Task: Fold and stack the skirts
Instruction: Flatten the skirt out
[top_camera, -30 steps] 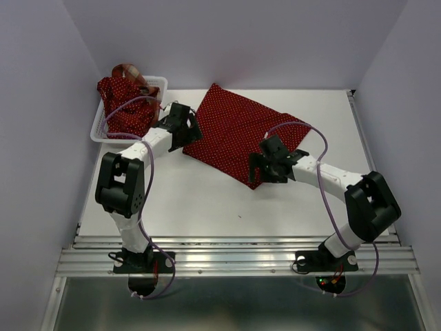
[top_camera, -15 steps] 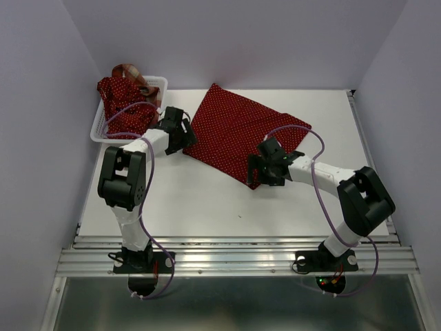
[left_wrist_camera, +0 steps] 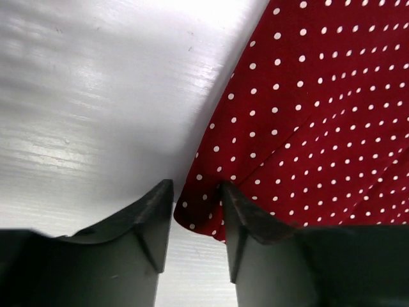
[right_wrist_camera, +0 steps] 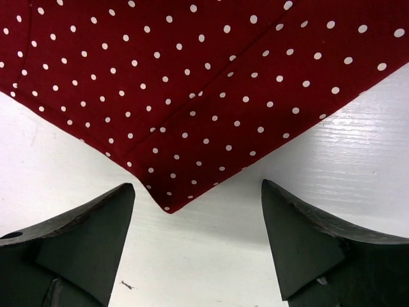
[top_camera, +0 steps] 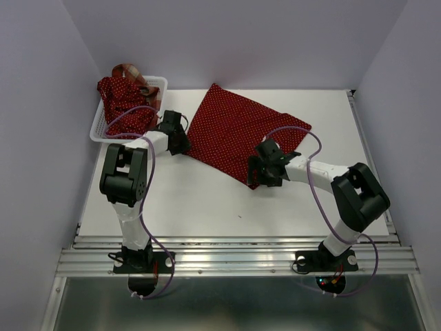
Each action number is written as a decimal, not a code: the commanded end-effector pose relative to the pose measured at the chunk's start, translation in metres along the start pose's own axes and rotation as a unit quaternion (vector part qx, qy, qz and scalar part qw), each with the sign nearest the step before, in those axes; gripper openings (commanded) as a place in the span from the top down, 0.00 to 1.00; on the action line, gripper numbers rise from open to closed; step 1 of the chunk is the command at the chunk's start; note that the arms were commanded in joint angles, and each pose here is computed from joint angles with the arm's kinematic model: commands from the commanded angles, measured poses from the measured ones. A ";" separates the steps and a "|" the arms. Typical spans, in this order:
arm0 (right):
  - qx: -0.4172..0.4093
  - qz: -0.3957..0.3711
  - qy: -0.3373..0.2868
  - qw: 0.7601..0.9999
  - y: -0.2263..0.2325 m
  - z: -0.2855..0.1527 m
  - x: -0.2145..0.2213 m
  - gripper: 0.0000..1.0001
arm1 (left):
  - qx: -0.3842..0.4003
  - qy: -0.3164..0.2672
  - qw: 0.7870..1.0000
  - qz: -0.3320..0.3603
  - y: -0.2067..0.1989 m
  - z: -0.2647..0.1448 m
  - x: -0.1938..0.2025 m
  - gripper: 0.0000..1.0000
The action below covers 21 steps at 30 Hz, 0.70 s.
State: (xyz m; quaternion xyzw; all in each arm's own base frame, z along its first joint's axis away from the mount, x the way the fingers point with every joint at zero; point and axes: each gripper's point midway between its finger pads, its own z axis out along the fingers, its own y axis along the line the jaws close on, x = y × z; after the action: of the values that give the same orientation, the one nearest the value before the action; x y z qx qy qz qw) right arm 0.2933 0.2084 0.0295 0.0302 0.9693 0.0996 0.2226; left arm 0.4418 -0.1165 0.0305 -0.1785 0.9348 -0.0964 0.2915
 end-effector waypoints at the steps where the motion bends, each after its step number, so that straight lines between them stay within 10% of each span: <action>1: -0.003 0.001 -0.011 1.000 0.003 0.007 -0.003 0.21 | 0.001 0.001 1.000 0.002 0.005 0.000 0.001 0.66; 4: 0.003 0.003 -0.013 1.000 0.002 0.011 -0.004 0.40 | 0.021 0.012 1.000 0.003 0.001 -0.001 0.008 0.98; 13: 0.020 0.009 -0.011 1.000 -0.010 0.008 0.004 0.97 | 0.048 -0.007 0.999 -0.007 -0.002 -0.029 0.010 1.00; 21: 0.019 -0.017 -0.152 0.988 -0.018 -0.101 -0.060 0.99 | 0.165 -0.050 0.985 -0.013 -0.053 -0.113 0.005 1.00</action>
State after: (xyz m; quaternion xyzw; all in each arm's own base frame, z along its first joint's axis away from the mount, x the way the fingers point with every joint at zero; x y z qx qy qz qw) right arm 0.2903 0.1865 0.0625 0.0379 0.9591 0.0782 0.2695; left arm 0.3895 -0.1316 0.0664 -0.1691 0.9208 -0.1764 0.3040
